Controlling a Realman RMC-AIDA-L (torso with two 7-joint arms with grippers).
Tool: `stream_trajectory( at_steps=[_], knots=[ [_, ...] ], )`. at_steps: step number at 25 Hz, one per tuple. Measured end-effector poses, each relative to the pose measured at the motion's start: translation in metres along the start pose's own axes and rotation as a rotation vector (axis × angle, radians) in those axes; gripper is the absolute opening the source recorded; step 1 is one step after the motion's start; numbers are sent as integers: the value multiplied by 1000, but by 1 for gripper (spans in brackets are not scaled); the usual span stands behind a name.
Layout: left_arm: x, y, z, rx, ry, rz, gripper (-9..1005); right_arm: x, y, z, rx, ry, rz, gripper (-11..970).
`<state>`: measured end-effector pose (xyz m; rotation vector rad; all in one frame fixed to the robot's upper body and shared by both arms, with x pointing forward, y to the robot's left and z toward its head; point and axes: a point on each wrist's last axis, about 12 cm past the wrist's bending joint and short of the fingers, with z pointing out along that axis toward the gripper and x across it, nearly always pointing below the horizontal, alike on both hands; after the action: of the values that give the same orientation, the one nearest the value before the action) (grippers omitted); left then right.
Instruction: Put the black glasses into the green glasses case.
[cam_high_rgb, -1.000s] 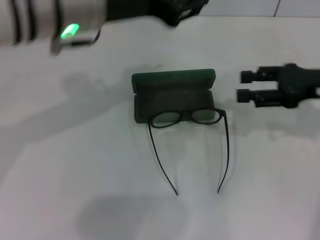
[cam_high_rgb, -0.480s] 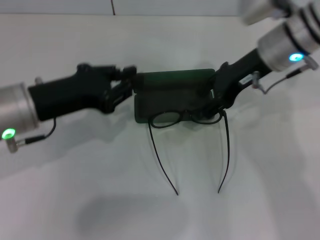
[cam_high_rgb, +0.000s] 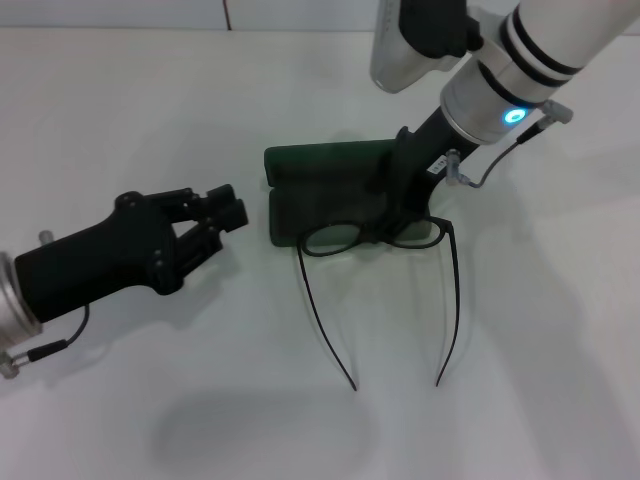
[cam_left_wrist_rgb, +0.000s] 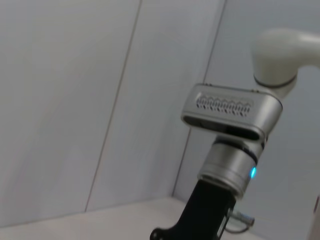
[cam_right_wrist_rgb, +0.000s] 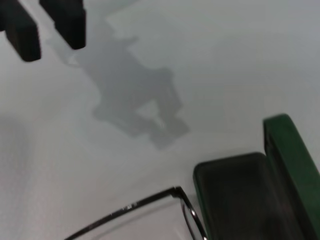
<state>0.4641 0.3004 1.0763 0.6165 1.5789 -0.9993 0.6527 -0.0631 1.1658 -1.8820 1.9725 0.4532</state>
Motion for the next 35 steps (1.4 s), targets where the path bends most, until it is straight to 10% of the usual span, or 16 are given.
stream_trajectory(
  at_steps=[12, 17, 35],
  knots=[
    [9, 1, -2, -2, -79, -30, 203, -7, 8, 13, 3, 57, -57, 570],
    [10, 1, -1, -1, -81, -37, 203, -6, 10, 17, 12, 59, -66, 336],
    [17, -2, 3, 11, -110, -66, 204, -2, 22, 21, -75, 25, -46, 74]
  ],
)
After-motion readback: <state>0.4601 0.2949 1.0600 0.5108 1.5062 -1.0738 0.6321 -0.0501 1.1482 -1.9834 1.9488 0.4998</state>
